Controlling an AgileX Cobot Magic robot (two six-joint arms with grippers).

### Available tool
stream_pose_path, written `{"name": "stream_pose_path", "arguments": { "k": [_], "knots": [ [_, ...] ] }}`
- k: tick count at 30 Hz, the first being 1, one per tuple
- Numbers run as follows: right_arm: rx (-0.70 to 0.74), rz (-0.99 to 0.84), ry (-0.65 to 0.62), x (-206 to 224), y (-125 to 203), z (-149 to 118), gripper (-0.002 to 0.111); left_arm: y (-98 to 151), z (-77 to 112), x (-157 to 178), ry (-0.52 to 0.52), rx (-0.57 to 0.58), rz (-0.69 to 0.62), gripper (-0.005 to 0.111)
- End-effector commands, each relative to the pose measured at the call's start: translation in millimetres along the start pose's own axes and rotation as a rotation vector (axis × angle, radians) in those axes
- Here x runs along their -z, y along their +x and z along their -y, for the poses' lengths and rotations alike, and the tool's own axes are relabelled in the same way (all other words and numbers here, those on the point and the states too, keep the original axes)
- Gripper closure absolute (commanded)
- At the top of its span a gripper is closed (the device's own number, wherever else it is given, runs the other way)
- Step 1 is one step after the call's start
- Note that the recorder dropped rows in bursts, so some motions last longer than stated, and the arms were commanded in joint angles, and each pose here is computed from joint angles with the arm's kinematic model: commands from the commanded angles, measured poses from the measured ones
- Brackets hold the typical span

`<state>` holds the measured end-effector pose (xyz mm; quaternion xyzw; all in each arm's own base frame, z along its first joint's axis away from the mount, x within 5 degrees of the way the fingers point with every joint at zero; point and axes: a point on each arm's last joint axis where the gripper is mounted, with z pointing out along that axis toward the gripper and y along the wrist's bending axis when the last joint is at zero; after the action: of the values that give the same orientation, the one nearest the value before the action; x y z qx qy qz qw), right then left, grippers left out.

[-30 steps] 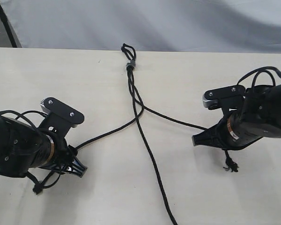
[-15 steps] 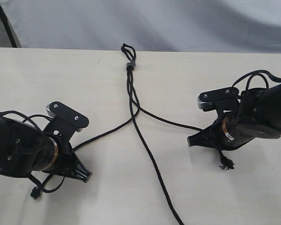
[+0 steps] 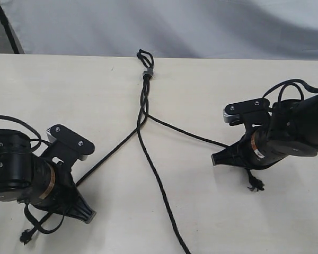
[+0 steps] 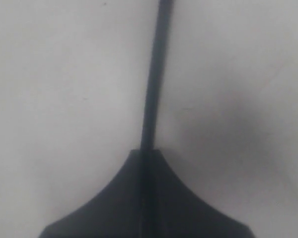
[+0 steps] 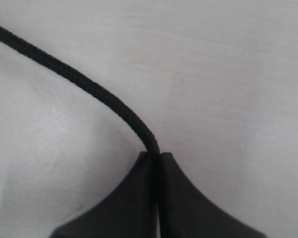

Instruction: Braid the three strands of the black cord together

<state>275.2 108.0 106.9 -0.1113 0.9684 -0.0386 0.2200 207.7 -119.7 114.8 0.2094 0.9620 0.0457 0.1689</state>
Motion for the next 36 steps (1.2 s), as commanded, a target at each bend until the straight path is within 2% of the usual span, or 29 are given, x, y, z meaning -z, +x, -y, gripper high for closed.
{"name": "stream_pose_path", "arguments": {
  "k": [1,7,9,11,16,19,23,27,31,36],
  "knots": [
    [-0.008,-0.028,0.007,-5.7,5.3,1.4,0.108,8.6,2.3,-4.1,0.022,0.029,-0.028,0.107],
    [-0.008,-0.04,0.028,-5.6,6.4,3.3,0.108,8.2,2.7,-4.1,0.026,0.025,-0.023,0.107],
    [-0.008,-0.045,0.036,-5.6,6.9,4.0,0.105,8.2,2.7,-4.1,0.026,0.025,-0.023,0.107],
    [-0.007,-0.053,0.049,-5.5,7.6,5.2,0.096,8.2,2.7,-4.1,0.026,0.025,-0.023,0.107],
    [-0.01,-0.035,0.017,-5.6,6.0,2.3,0.061,8.4,2.5,-4.1,0.024,0.025,-0.026,0.105],
    [-0.063,-0.003,-0.031,0.5,1.7,-0.9,0.052,8.4,2.5,-4.1,0.024,0.029,-0.026,0.097],
    [-0.057,0.066,-0.067,29.2,-6.9,-6.9,0.052,8.3,2.7,-4.1,0.026,0.029,-0.024,0.08],
    [-0.007,0.177,-0.149,71.9,-12.4,-27.2,0.052,8.3,2.7,-4.1,0.026,0.028,-0.024,0.068],
    [0.058,0.214,-0.216,96.4,-5.7,-52.4,0.052,8.3,2.7,-4.1,0.026,0.028,-0.024,0.067],
    [0.12,0.068,-0.203,93.1,19.3,-78.7,0.052,7.9,2.5,-3.2,0.026,0.029,-0.02,0.067]
  ]
}}
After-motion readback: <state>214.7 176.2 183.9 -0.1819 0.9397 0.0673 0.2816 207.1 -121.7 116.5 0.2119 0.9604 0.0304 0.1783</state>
